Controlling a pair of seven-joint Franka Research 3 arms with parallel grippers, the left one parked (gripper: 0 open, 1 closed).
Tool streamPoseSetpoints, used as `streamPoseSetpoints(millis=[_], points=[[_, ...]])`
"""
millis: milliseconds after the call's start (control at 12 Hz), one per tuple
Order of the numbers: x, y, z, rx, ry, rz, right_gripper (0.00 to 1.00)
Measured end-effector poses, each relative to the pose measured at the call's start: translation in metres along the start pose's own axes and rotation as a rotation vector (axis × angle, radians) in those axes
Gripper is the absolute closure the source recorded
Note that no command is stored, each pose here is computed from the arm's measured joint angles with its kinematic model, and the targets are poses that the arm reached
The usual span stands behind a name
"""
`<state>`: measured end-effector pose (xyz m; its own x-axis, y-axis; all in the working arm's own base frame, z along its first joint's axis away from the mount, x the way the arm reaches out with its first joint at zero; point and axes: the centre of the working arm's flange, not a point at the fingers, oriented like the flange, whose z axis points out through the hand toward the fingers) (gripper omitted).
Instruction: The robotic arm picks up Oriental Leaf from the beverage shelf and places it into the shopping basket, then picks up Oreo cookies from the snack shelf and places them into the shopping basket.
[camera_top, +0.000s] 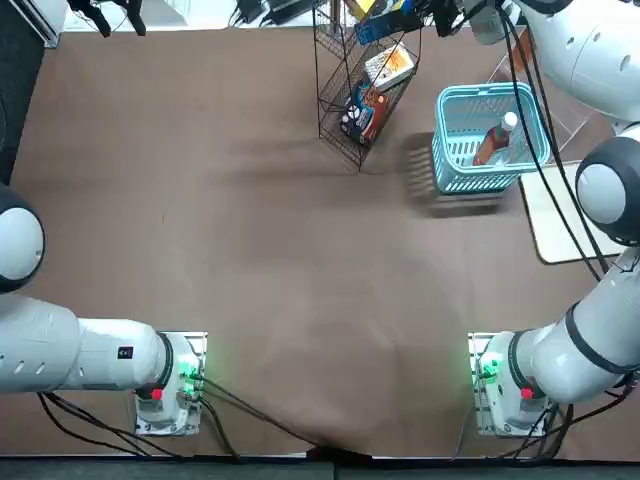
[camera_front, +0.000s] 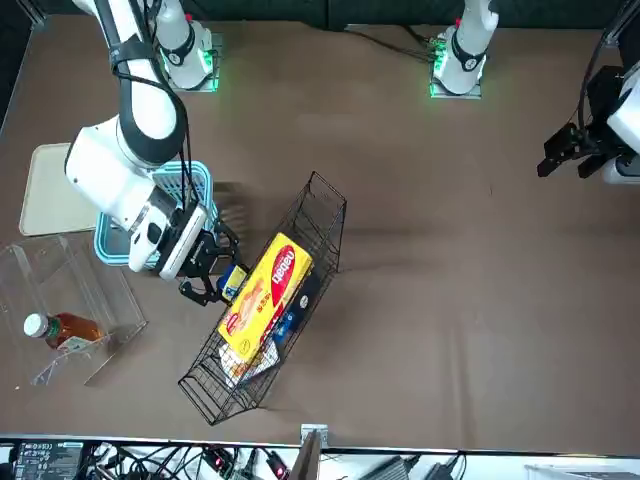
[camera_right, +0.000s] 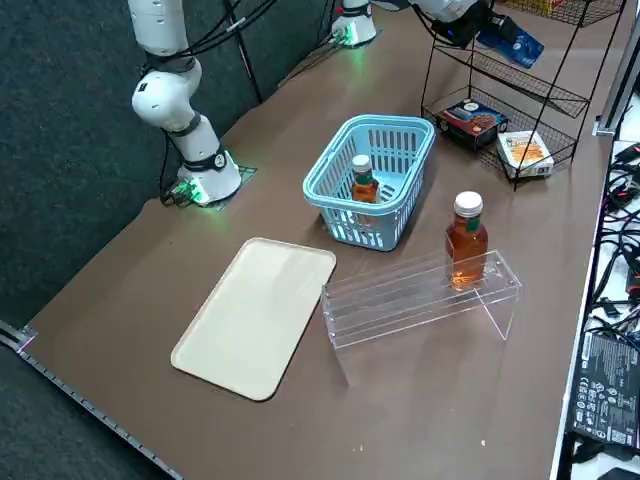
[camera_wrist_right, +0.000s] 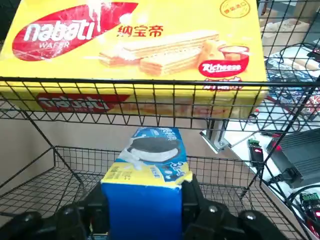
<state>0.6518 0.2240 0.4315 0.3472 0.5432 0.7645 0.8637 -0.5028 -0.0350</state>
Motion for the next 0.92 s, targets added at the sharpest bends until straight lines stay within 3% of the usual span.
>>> streamPoseSetpoints(millis=[417,917], points=[[-0.005,0.001,-0.017,0.014,-0.001,0.006,0.36],[-0.014,-0.016,-0.089,-0.009,0.016,0.026,0.36]])
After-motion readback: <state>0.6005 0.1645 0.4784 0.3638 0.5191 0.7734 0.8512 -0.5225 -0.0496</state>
